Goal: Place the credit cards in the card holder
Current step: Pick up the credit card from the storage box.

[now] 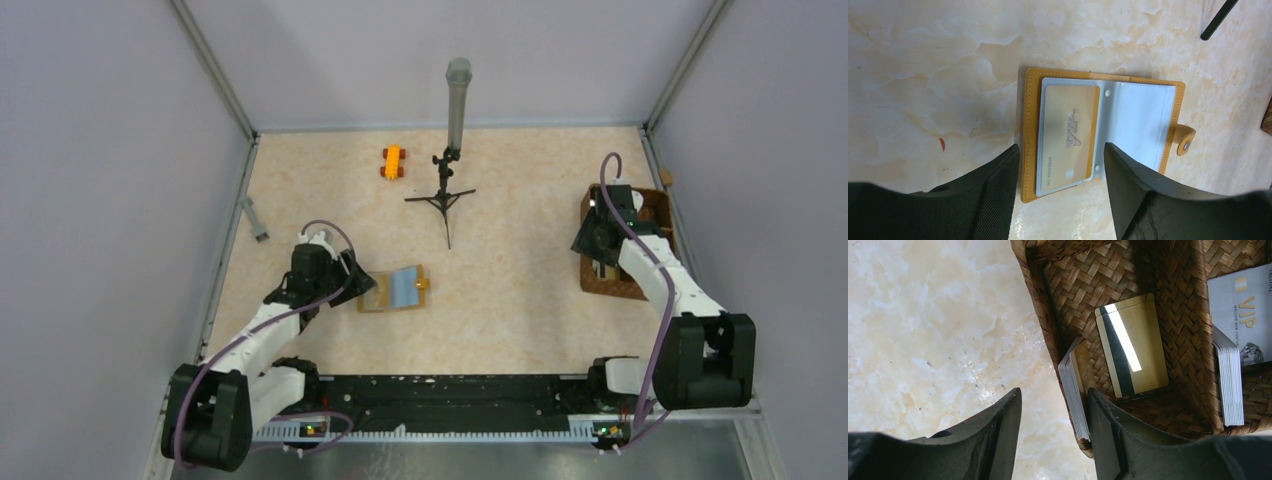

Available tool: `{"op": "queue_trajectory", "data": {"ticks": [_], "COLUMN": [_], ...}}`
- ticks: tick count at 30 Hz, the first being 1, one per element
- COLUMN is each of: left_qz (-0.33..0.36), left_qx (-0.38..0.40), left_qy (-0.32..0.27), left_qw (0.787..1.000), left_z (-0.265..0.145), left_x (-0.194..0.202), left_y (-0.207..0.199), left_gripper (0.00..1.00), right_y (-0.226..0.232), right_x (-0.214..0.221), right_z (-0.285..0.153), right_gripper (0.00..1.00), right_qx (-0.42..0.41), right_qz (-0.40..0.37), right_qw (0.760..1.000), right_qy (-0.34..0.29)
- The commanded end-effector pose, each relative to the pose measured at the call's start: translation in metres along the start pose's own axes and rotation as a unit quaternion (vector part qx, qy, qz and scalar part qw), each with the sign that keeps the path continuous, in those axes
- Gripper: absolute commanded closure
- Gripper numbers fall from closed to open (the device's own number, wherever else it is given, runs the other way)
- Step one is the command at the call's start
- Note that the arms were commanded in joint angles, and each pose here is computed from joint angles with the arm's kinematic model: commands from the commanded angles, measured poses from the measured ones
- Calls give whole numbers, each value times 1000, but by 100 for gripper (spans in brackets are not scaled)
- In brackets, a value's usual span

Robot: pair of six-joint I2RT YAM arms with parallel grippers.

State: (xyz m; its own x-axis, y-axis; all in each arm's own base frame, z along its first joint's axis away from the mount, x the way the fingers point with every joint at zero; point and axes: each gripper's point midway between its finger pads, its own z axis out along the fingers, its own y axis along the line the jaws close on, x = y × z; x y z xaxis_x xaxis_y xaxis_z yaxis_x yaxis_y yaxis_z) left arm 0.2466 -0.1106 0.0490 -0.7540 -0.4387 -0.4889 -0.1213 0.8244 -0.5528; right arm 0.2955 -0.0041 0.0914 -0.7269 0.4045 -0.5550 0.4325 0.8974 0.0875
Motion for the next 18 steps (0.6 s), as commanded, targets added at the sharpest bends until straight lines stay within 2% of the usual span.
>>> {"op": "queue_trajectory", "data": {"ticks": [1, 18], "left_qz": [5, 1], "left_qx": [-3, 2], "left_qy": [-19, -4], "left_qw": [1000, 1000], "left_z": [-2, 2], "left_x": [-10, -6], "left_y": [-1, -2], "left_gripper": [36, 36], "right_y": [5, 4], "right_x": [-21, -31], "right_z": [-15, -31], "right_gripper": [50, 59], "right_qx": [-19, -20], "right_qz": [5, 7], "right_qw": [999, 998], "right_qy": [-37, -56]}}
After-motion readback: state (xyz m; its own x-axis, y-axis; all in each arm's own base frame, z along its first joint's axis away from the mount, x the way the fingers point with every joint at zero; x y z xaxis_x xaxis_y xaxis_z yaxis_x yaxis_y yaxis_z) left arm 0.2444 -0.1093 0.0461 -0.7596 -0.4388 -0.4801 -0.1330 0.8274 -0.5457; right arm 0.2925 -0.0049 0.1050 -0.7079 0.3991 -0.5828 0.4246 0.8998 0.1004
